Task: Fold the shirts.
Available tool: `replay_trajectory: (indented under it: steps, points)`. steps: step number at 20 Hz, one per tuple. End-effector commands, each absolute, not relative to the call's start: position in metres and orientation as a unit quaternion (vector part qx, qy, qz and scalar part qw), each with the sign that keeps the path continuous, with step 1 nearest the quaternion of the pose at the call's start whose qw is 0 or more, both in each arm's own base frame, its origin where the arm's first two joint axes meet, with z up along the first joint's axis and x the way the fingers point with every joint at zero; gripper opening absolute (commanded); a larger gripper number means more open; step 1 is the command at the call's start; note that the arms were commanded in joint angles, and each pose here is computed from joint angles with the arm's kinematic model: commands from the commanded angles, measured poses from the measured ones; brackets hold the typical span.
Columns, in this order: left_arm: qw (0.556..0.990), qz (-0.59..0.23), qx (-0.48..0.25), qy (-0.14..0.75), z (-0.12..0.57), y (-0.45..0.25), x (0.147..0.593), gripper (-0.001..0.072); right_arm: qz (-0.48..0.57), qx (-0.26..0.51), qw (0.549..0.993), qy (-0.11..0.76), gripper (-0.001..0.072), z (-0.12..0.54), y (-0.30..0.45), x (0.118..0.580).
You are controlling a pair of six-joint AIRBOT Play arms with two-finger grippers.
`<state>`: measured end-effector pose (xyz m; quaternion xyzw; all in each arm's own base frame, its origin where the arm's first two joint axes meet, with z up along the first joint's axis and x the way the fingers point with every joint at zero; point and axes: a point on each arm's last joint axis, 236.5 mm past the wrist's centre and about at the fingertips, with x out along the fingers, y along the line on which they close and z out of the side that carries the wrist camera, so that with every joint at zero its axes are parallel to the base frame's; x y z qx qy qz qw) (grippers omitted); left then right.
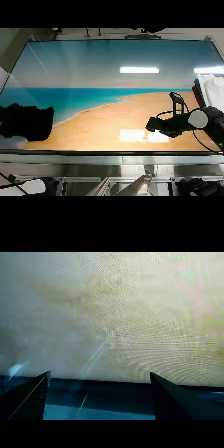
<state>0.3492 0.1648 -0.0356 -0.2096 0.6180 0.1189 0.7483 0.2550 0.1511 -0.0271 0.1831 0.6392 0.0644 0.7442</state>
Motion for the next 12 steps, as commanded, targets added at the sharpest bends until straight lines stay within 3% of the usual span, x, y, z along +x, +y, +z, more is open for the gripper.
replay_trajectory:
  steps: [1, 2, 3, 4, 8, 12]
  points:
    - [0.798, -0.084, -0.256, 0.539, 0.068, 0.035, 0.409, 0.0016, 0.085, 0.165, 0.748, 0.637, 0.0679, -0.026, 0.153, 0.255]
    - [0.812, -0.153, -0.259, 0.5, 0.108, -0.013, 0.419, 0.0016, 0.092, 0.16, 0.75, 0.636, 0.0492, -0.025, 0.154, 0.255]
    - [0.819, -0.224, -0.261, 0.46, 0.148, -0.064, 0.421, 0.0017, 0.094, 0.161, 0.751, 0.634, 0.0221, -0.024, 0.154, 0.255]
    - [0.819, -0.278, -0.254, 0.432, 0.177, -0.106, 0.417, 0.0017, 0.094, 0.16, 0.752, 0.632, 0.0028, -0.022, 0.154, 0.255]
    - [0.78, -0.412, -0.187, 0.431, 0.201, -0.239, 0.365, 0.0018, 0.108, 0.147, 0.758, 0.626, 0.0018, -0.018, 0.154, 0.255]
    - [0.746, -0.437, -0.151, 0.479, 0.152, -0.302, 0.351, 0.0018, 0.117, 0.141, 0.765, 0.618, 0.0017, -0.014, 0.154, 0.256]
